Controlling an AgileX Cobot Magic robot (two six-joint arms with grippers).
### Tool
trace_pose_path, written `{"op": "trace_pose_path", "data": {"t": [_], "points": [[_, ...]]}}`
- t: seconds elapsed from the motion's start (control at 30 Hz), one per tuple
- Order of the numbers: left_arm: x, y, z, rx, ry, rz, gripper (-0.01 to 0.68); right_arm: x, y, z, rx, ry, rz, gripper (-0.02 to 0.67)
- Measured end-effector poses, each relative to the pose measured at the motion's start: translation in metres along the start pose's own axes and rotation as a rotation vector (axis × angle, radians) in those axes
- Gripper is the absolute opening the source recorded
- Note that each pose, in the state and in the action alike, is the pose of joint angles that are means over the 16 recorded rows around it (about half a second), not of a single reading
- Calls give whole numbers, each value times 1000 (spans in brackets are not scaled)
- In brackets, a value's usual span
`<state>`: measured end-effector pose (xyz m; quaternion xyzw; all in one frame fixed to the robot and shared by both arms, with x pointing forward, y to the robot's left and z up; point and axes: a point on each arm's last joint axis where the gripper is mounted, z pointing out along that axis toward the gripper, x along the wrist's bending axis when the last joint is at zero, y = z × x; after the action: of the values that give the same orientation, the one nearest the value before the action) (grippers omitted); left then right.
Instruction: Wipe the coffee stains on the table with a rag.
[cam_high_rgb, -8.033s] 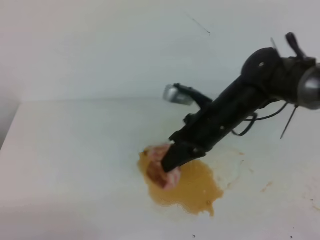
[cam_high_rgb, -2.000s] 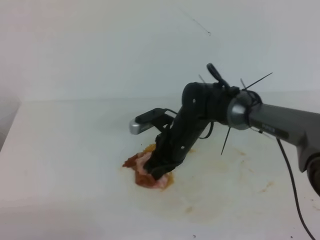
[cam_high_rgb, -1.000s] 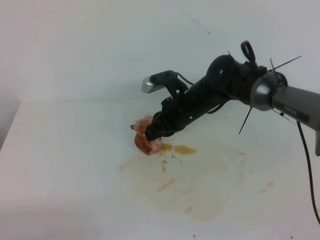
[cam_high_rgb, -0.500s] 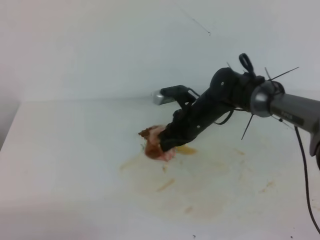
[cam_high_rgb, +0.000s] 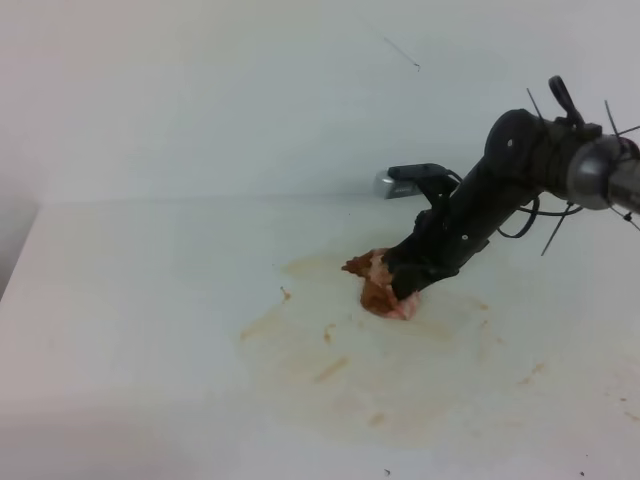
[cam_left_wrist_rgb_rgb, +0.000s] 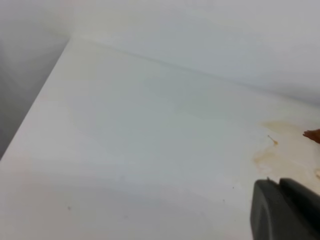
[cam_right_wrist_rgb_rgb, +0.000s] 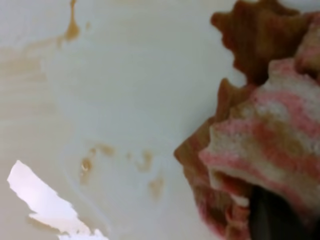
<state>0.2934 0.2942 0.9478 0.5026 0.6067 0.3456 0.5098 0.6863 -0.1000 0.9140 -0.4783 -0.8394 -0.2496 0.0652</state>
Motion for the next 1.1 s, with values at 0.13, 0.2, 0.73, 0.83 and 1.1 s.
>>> {"op": "trace_pose_path", "data": {"t": [0.13, 0.2, 0.73, 0.83, 1.1], "points": [[0, 0, 0, 0, 0, 0, 0, 11, -9, -9, -7, 14, -46, -2], [0, 0, 0, 0, 0, 0, 0, 21, -13, -14, -22, 33, -77, -2], [0, 0, 0, 0, 0, 0, 0, 121, -33, 10, -41, 196, -267, -2], [0, 0, 0, 0, 0, 0, 0, 117, -35, 21, -30, 183, -241, -1], [0, 0, 0, 0, 0, 0, 0, 64, -32, 24, -53, 118, -104, -2]]}}
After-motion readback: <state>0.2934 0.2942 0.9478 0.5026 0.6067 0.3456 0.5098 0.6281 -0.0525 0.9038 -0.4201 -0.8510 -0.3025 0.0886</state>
